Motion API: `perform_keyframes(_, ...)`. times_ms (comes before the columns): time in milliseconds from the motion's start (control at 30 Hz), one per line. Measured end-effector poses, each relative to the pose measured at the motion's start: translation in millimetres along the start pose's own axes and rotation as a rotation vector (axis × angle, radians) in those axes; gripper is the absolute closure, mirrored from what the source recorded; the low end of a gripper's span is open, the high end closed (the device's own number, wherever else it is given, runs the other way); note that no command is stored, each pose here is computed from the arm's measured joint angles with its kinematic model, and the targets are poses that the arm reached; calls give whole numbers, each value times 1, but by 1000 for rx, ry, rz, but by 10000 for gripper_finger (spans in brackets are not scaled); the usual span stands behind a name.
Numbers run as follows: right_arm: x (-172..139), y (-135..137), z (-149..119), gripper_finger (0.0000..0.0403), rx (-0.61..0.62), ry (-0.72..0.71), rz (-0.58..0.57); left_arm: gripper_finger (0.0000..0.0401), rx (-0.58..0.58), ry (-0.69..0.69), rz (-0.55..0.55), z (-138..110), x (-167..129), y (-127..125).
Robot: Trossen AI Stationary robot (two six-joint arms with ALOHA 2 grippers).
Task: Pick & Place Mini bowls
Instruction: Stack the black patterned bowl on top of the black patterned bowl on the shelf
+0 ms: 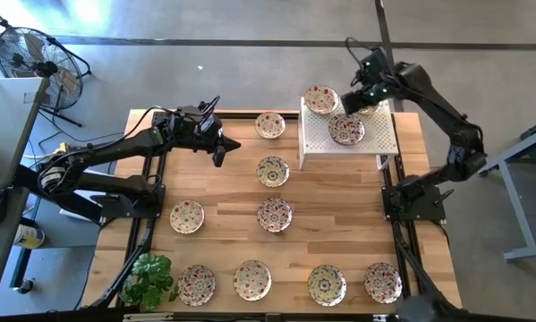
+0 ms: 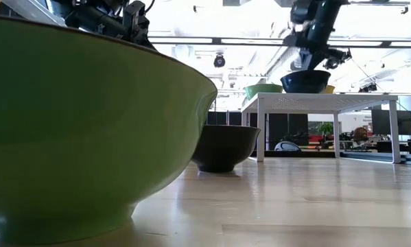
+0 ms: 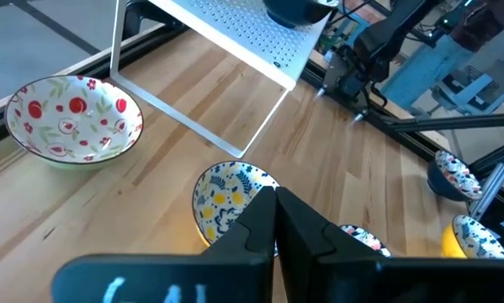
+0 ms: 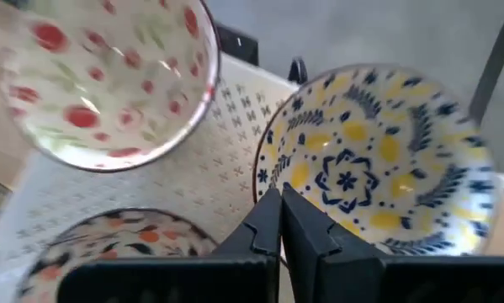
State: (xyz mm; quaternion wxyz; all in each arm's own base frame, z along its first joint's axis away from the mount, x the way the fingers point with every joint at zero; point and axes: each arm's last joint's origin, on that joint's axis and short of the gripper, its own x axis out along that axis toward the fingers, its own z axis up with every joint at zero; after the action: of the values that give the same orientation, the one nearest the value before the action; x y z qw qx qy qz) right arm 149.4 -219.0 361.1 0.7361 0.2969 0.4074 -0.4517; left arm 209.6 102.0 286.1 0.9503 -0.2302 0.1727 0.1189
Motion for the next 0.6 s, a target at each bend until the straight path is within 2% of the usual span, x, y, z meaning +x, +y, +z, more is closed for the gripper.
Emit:
perform_keyframes(200, -46, 18, -20, 402, -68, -125, 85, 400, 0, 0, 0, 0, 0, 0)
perform_keyframes(333, -71, 36, -35, 402, -103, -216, 153, 400, -52, -3, 7, 0, 0, 0)
perform_keyframes(600, -98, 75, -57, 402, -143, -354, 211, 400, -123, -49, 122, 1, 0, 4)
